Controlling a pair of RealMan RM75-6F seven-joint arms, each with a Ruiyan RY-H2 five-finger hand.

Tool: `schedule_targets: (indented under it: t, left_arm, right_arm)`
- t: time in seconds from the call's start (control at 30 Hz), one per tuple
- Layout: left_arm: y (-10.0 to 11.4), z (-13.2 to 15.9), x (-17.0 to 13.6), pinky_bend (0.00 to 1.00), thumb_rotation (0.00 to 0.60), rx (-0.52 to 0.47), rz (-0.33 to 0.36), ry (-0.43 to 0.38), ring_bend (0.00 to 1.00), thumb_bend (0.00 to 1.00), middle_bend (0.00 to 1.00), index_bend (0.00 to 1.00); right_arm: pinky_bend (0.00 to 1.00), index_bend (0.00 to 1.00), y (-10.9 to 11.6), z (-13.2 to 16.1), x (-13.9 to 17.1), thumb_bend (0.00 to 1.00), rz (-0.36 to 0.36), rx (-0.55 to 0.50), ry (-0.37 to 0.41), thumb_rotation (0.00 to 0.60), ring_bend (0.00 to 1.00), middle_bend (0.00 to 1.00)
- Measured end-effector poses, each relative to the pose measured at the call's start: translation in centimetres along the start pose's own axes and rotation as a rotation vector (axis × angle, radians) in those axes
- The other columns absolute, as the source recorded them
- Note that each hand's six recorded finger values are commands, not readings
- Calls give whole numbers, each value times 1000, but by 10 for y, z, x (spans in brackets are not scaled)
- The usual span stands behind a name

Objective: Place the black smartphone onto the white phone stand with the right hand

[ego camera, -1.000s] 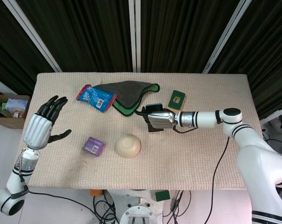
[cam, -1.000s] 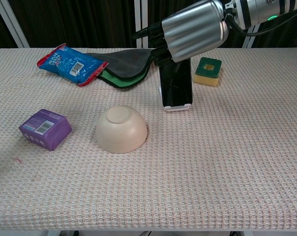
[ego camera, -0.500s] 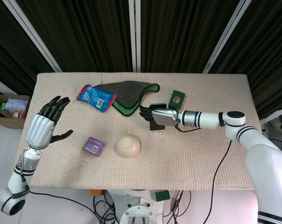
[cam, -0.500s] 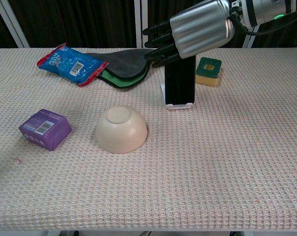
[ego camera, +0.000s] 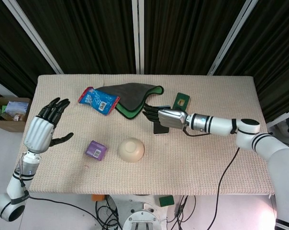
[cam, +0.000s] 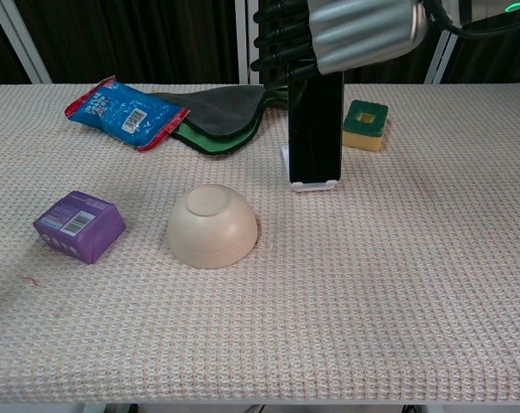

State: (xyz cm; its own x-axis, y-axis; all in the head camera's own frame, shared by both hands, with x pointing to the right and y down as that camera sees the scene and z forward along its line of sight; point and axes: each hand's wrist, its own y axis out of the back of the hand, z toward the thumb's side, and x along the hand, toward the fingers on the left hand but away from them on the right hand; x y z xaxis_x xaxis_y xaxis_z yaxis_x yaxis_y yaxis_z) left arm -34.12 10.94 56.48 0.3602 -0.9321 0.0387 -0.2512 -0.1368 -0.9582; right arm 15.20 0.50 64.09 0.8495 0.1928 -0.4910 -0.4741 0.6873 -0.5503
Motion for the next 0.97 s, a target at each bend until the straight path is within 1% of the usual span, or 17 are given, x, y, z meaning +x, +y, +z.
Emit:
schedule_targets:
  t: [0.1,0.17,0.27,0.37,0.4,0.47,0.5,0.57,0.6,0.67,0.7,0.77,0.8,0.9,0.97]
  left_arm:
    - [6,-2,-2,249,600,11,7,6,81,0,114,66]
    - [9,-5,-4,250,600,16,10,14,81,0,114,67]
    - [14,-10,-10,249,600,24,9,34,81,0,114,87]
    - [16,-13,-15,250,600,44,-2,49,81,0,110,107]
    - [17,-14,-18,249,600,58,-9,58,81,0,107,108]
    - [18,-17,-25,247,600,85,-26,78,76,0,93,105]
    - [19,-19,-31,244,600,109,-41,97,69,0,78,99]
    - [20,-23,-43,239,600,155,-71,136,52,0,50,84]
    - [21,-27,-54,237,599,187,-98,170,47,0,39,78]
    - [22,-33,-76,227,589,229,-147,231,36,0,26,66]
    - [22,-37,-92,218,575,247,-178,271,27,0,25,62]
    - [25,-42,-115,203,563,256,-209,323,7,0,28,59]
    - [27,-44,-126,199,570,258,-210,344,2,0,31,59]
    - [33,-47,-143,187,598,270,-178,352,0,0,40,60]
    - [32,-49,-153,184,599,264,-169,352,0,0,41,60]
  right_arm:
    - [0,0,6,-5,20,186,-3,-60,-73,600,0,0]
    - [0,0,13,-6,40,185,-2,-124,-137,600,0,0]
    - [0,0,26,0,77,187,6,-265,-266,600,0,0]
    - [0,0,36,12,122,194,43,-460,-449,600,0,0]
    - [0,0,37,18,142,191,74,-540,-534,600,0,0]
    - [0,0,34,30,175,183,136,-650,-667,600,0,0]
    - [0,0,33,41,199,180,183,-719,-755,600,0,0]
    - [0,0,31,61,233,179,259,-817,-882,600,0,0]
    - [0,0,31,77,255,179,310,-885,-959,600,0,0]
    - [0,0,33,101,282,179,372,-986,-1054,600,0,0]
    - [0,0,35,114,294,179,393,-1051,-1101,600,0,0]
    - [0,0,37,133,308,179,412,-1142,-1156,600,0,0]
    - [0,0,38,147,317,179,427,-1197,-1185,600,0,0]
    - [0,0,41,181,338,179,469,-1290,-1230,600,0,0]
    - [0,0,44,199,347,179,496,-1313,-1238,600,0,0]
